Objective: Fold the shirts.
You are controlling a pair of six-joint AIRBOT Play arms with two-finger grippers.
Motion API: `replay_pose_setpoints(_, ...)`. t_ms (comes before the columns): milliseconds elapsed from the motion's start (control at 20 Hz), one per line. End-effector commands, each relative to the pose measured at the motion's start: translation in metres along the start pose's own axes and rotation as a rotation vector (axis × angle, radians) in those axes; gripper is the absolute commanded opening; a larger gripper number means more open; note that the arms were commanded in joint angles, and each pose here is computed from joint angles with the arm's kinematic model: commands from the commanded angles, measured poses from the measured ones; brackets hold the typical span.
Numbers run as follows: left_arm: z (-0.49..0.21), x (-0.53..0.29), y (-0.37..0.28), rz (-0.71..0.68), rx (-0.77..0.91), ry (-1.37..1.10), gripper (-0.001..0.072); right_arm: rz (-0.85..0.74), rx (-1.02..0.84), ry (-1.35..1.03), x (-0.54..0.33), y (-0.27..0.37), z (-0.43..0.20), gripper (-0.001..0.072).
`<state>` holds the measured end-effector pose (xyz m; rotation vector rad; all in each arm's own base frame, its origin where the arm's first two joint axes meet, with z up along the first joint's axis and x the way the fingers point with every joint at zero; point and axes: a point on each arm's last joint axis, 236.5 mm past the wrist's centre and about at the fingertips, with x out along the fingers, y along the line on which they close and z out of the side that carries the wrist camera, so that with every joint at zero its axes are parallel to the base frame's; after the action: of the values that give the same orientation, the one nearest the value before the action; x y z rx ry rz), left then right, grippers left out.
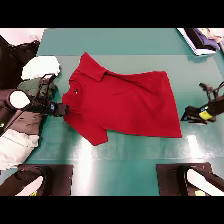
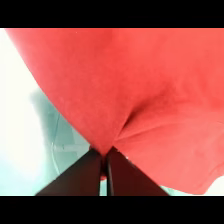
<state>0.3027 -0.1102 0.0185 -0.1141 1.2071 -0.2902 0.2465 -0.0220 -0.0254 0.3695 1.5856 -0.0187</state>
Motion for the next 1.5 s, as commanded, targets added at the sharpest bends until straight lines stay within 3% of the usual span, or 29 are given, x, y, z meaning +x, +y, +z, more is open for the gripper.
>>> replay_pose_setpoints(0,0.001,-0.002,0.001,0.002,0.003,0.001,0.0024,0.000,0.025,0.045,0.032,-0.010,-0.021,0.0439)
replay_pose_setpoints(650,0.000,-0.002,0.001,0.000,0.001,0.002,0.0024,0.000,0.051,0.090,0.064,-0.016,-0.043,0.0428)
replay_pose_setpoints(700,0.001,-0.002,0.001,0.000,0.001,0.001,0.0024,0.000,0.050,0.095,0.064,-0.015,-0.044,0.0353)
replay_pose_setpoints(750,0.001,-0.002,0.001,0.000,0.001,0.001,0.0024,0.001,0.049,0.098,0.064,-0.015,-0.045,0.0185)
replay_pose_setpoints(800,0.001,-0.002,0.001,0.000,0.002,0.001,0.0024,0.001,0.049,0.099,0.064,-0.015,-0.045,0.0104)
replay_pose_setpoints(900,0.000,-0.002,0.001,0.000,0.001,0.002,0.0024,0.002,0.049,0.099,0.064,-0.015,-0.045,0.0029)
replay_pose_setpoints(1150,0.017,-0.021,-0.009,-0.017,0.013,-0.034,0.0023,0.070,0.033,-0.048,0.026,0.009,-0.023,0.0016)
replay_pose_setpoints(1450,0.114,-0.157,-0.058,-0.077,0.130,-0.368,0.0023,0.312,-0.088,-0.672,-0.158,0.098,0.037,0.0014)
